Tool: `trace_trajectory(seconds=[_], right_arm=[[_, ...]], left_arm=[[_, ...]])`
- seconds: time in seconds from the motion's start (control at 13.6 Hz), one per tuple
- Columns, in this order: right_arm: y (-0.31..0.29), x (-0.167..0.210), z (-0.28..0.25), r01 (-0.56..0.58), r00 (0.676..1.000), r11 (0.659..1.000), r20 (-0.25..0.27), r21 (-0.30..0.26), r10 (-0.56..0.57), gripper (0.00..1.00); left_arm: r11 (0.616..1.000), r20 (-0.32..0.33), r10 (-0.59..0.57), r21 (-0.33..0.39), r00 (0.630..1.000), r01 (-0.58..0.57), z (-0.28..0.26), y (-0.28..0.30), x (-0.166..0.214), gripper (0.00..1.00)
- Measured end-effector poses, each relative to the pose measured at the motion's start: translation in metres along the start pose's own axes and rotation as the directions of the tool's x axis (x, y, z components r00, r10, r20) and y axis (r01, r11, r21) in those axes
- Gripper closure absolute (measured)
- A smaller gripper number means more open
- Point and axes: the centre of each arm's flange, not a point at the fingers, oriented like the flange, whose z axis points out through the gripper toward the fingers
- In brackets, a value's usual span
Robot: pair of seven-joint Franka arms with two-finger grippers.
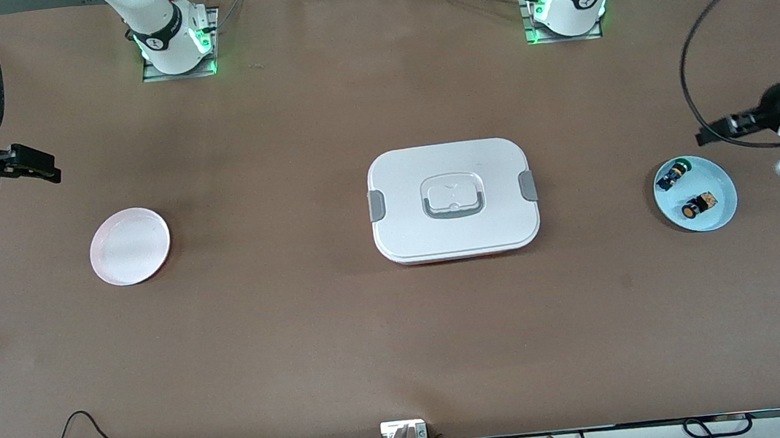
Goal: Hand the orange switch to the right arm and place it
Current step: 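Lower the left gripper onto the orange switch in the blue dish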
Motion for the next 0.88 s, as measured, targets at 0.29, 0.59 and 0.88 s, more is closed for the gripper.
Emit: trace_trajectory(seconds=[0.29, 0.59, 0.88], right_arm=[[0.000, 0.000, 0.000, 0.000, 1.000, 1.000, 0.000, 0.000, 0.000, 0.00], [0.000, 0.000, 0.000, 0.000, 1.000, 1.000, 0.000, 0.000, 0.000, 0.00], [0.000, 0.000, 0.000, 0.000, 1.000, 1.000, -0.001, 0.000, 0.000, 0.00]], left_arm=[[0.999, -0.014, -0.032, -0.021, 0.999, 0.031, 0.080, -0.055, 0.051, 0.00], [0.999, -0.067, -0.031, -0.022, 0.997, 0.030, 0.149, -0.054, 0.064, 0.00], [1.000, -0.166, -0.027, -0.019, 0.986, 0.024, 0.205, -0.069, 0.066, 0.00]])
